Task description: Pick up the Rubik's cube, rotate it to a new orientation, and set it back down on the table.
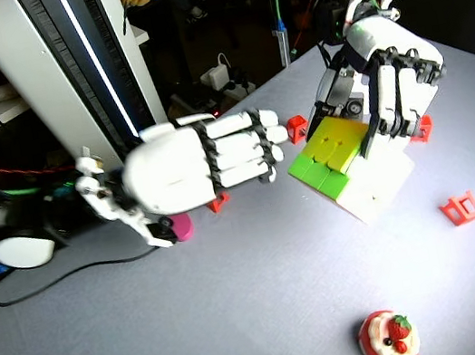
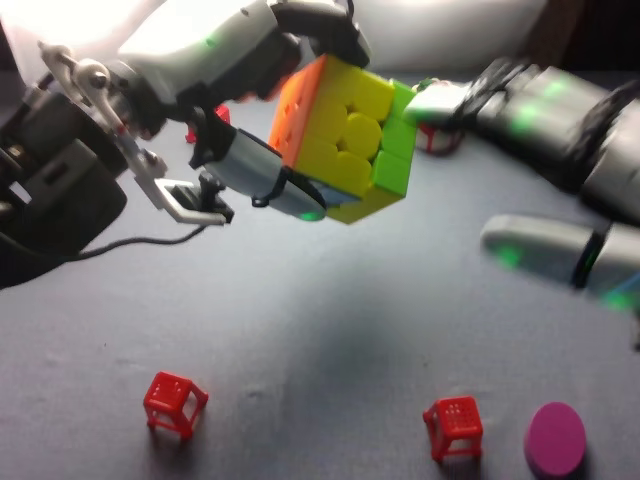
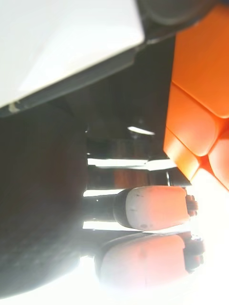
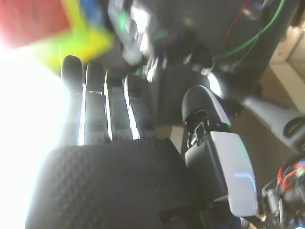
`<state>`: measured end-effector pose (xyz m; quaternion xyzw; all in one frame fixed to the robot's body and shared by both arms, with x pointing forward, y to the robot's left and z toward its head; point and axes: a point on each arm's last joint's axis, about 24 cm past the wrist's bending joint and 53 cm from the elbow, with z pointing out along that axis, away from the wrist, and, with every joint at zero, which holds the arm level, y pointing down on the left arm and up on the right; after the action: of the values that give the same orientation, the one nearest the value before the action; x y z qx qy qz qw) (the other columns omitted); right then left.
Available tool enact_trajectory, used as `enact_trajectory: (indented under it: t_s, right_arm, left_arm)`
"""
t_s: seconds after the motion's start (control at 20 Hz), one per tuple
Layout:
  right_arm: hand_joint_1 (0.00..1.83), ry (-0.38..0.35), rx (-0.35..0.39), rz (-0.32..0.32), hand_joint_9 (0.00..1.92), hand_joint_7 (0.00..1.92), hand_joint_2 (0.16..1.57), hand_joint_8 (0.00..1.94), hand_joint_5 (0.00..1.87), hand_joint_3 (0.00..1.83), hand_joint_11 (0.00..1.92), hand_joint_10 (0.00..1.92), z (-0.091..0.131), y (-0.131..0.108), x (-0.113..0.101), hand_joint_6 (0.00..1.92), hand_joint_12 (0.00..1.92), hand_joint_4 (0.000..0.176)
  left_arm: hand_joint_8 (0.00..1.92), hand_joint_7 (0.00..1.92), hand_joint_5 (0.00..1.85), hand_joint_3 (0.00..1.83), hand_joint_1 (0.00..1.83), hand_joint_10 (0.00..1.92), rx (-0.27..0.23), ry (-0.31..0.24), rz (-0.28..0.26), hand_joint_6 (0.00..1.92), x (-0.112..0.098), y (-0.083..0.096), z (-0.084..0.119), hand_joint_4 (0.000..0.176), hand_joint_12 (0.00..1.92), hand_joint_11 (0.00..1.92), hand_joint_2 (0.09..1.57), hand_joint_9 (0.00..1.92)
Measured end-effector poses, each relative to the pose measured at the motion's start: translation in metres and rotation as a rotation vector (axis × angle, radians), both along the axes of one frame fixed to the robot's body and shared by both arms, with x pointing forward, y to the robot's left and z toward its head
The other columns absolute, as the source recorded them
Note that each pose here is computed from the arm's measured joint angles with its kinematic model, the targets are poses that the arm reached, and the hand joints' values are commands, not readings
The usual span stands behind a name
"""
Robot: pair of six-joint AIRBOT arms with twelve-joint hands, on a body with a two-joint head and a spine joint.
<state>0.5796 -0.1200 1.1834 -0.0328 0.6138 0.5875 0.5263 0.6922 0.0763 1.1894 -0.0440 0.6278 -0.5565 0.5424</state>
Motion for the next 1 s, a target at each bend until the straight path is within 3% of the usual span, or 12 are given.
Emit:
enact_trajectory:
  t_s: [0.1, 0.15, 0.2, 0.3, 0.45, 0.5, 0.55, 0.6, 0.7, 0.75, 0.9, 1.0]
  right_arm:
    - [0.00, -0.020, 0.062, -0.060, 0.00, 0.25, 1.39, 0.03, 0.01, 0.00, 0.00, 0.72, 0.020, -0.019, 0.006, 0.58, 1.11, 0.000]
    - [0.00, -0.032, 0.077, -0.070, 0.01, 0.25, 1.39, 0.02, 0.00, 0.00, 0.00, 0.71, 0.026, -0.024, 0.006, 0.57, 1.08, 0.000]
    - [0.00, -0.046, 0.092, -0.070, 0.00, 0.22, 1.40, 0.01, 0.00, 0.00, 0.00, 0.71, 0.031, -0.025, 0.006, 0.47, 1.09, 0.000]
    - [0.00, -0.054, 0.097, -0.066, 0.00, 0.26, 1.41, 0.02, 0.00, 0.00, 0.00, 0.79, 0.033, -0.025, 0.004, 0.51, 1.22, 0.000]
    - [0.00, -0.056, 0.097, -0.089, 0.00, 0.28, 1.42, 0.03, 0.00, 0.00, 0.00, 0.82, 0.033, -0.031, 0.011, 0.56, 1.37, 0.000]
    - [0.00, -0.056, 0.100, -0.101, 0.00, 0.28, 1.42, 0.04, 0.00, 0.00, 0.00, 0.87, 0.034, -0.034, 0.013, 0.59, 1.43, 0.000]
    - [0.00, -0.058, 0.099, -0.109, 0.00, 0.28, 1.42, 0.04, 0.00, 0.00, 0.00, 0.90, 0.034, -0.037, 0.016, 0.59, 1.52, 0.000]
    - [0.00, -0.056, 0.102, -0.117, 0.00, 0.28, 1.42, 0.05, 0.00, 0.00, 0.00, 0.92, 0.035, -0.039, 0.017, 0.61, 1.58, 0.000]
    - [0.00, -0.057, 0.099, -0.118, 0.00, 0.28, 1.42, 0.06, 0.00, 0.00, 0.00, 0.88, 0.034, -0.039, 0.018, 0.75, 1.65, 0.000]
    - [0.00, -0.055, 0.097, -0.118, 0.00, 0.26, 1.42, 0.06, 0.00, 0.00, 0.00, 0.85, 0.034, -0.039, 0.018, 0.73, 1.66, 0.000]
    - [0.00, -0.043, 0.094, -0.132, 0.00, 0.22, 1.43, 0.05, 0.00, 0.00, 0.00, 0.82, 0.031, -0.042, 0.021, 0.64, 1.64, 0.000]
    - [0.00, -0.040, 0.096, -0.138, 0.00, 0.19, 1.43, 0.05, 0.00, 0.00, 0.00, 0.74, 0.030, -0.043, 0.022, 0.57, 1.56, 0.000]
  left_arm:
    - [1.92, 0.93, 0.80, 1.24, 1.21, 1.92, 0.001, 0.040, 0.001, 1.60, 0.004, -0.002, -0.012, 0.000, 1.92, 1.35, 0.69, 1.25]
    - [1.92, 0.95, 0.79, 1.30, 1.21, 1.92, 0.003, 0.058, 0.002, 1.69, 0.005, -0.002, -0.018, 0.000, 1.92, 1.32, 0.67, 1.22]
    - [1.87, 0.91, 0.75, 1.23, 1.18, 1.92, -0.004, 0.087, 0.002, 1.76, 0.008, -0.003, -0.026, 0.000, 1.92, 1.18, 0.72, 1.10]
    - [1.75, 0.83, 0.69, 0.85, 1.18, 1.92, -0.008, 0.149, 0.001, 1.54, 0.012, -0.005, -0.045, 0.000, 1.92, 0.95, 0.87, 0.90]
    - [1.71, 0.67, 0.54, 0.52, 1.08, 1.92, 0.029, 0.210, 0.012, 1.72, 0.016, -0.005, -0.067, 0.000, 1.92, 0.81, 1.11, 0.71]
    - [1.40, 0.31, 0.48, 0.21, 0.97, 1.62, 0.036, 0.230, 0.020, 1.74, 0.018, -0.001, -0.074, 0.000, 1.92, 0.38, 1.30, 0.36]
    - [0.91, 0.22, 0.16, 0.07, 0.98, 1.18, 0.035, 0.247, 0.031, 1.22, 0.020, 0.003, -0.079, 0.000, 1.80, 0.09, 1.24, 0.18]
    - [0.61, 0.24, 0.08, 0.03, 0.94, 1.00, 0.032, 0.264, 0.038, 0.91, 0.020, 0.005, -0.083, 0.000, 1.72, 0.02, 1.23, 0.13]
    - [0.12, 0.21, 0.16, 0.00, 0.86, 0.46, 0.045, 0.285, 0.046, 0.26, 0.020, 0.010, -0.092, 0.031, 1.34, 0.00, 1.15, 0.08]
    - [0.04, 0.20, 0.20, 0.00, 0.84, 0.31, 0.048, 0.289, 0.053, 0.12, 0.019, 0.013, -0.095, 0.040, 1.22, 0.00, 1.13, 0.08]
    - [0.00, 0.01, 0.10, 0.00, 0.74, 0.13, 0.047, 0.293, 0.067, 0.00, 0.016, 0.026, -0.096, 0.120, 1.17, 0.00, 1.07, 0.00]
    - [0.00, 0.00, 0.01, 0.00, 0.62, 0.00, 0.042, 0.270, 0.063, 0.00, 0.011, 0.030, -0.088, 0.145, 0.12, 0.00, 1.01, 0.00]
